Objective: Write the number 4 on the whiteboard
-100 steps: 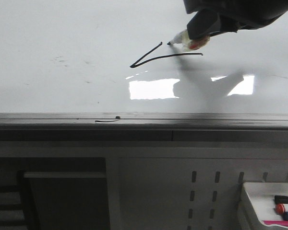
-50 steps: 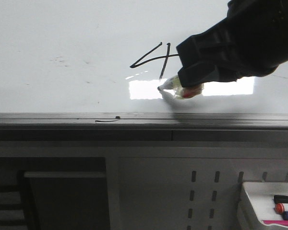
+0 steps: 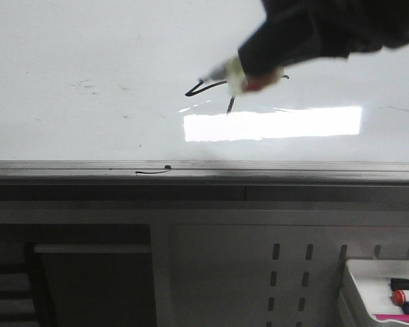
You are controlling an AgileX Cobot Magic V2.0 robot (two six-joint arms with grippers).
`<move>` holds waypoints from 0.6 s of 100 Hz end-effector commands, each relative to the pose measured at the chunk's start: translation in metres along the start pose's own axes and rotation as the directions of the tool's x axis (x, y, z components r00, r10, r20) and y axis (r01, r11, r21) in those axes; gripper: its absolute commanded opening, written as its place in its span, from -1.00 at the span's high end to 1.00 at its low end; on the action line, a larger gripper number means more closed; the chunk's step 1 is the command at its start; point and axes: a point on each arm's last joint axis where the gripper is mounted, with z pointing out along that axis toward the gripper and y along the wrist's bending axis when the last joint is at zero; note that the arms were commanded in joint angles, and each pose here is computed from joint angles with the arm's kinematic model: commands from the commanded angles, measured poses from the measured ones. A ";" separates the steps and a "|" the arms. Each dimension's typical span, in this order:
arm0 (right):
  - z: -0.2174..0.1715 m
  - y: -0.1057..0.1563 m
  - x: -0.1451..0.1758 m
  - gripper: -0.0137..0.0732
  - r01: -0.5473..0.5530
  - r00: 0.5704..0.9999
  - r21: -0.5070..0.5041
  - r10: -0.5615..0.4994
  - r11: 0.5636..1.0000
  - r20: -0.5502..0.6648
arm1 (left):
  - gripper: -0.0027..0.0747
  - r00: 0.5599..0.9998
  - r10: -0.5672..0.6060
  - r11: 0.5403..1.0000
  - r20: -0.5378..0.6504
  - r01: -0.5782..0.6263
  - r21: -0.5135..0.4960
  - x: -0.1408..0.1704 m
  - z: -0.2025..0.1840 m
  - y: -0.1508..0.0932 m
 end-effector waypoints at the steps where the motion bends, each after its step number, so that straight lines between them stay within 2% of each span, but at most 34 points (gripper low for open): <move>1: -0.026 0.007 -0.031 0.79 0.077 0.983 -0.007 -0.075 0.997 0.166 | 0.30 0.997 0.057 0.998 0.050 -0.056 -0.033 -0.020 0.001 0.003; 7: -0.033 0.012 -0.032 0.79 0.119 0.979 -0.025 -0.113 0.993 0.171 | -0.05 0.992 0.124 0.992 0.035 -0.123 -0.021 -0.026 0.004 0.002; 12: -0.035 0.015 -0.032 0.79 0.164 0.977 -0.037 -0.157 0.986 0.145 | -0.19 0.983 0.183 0.983 0.016 -0.183 0.000 -0.035 0.009 0.001; 22: -0.037 0.019 -0.031 0.79 0.253 0.966 -0.064 -0.249 0.965 0.065 | -0.14 0.950 0.304 0.950 -0.077 -0.296 0.096 -0.047 0.027 -0.002; 31: -0.038 0.025 -0.033 0.82 0.361 0.933 -0.090 -0.359 0.928 0.033 | -0.11 0.908 0.390 0.914 -0.151 -0.362 0.186 -0.058 0.043 -0.003; 48: -0.046 0.037 -0.040 0.85 0.526 0.847 -0.168 -0.531 0.834 0.012 | -0.10 0.857 0.448 0.873 -0.253 -0.359 0.329 -0.073 0.076 -0.004; 60: -0.053 0.044 -0.048 0.85 0.571 0.817 -0.198 -0.576 0.797 0.033 | -0.08 0.830 0.476 0.846 -0.290 -0.341 0.410 -0.079 0.092 -0.006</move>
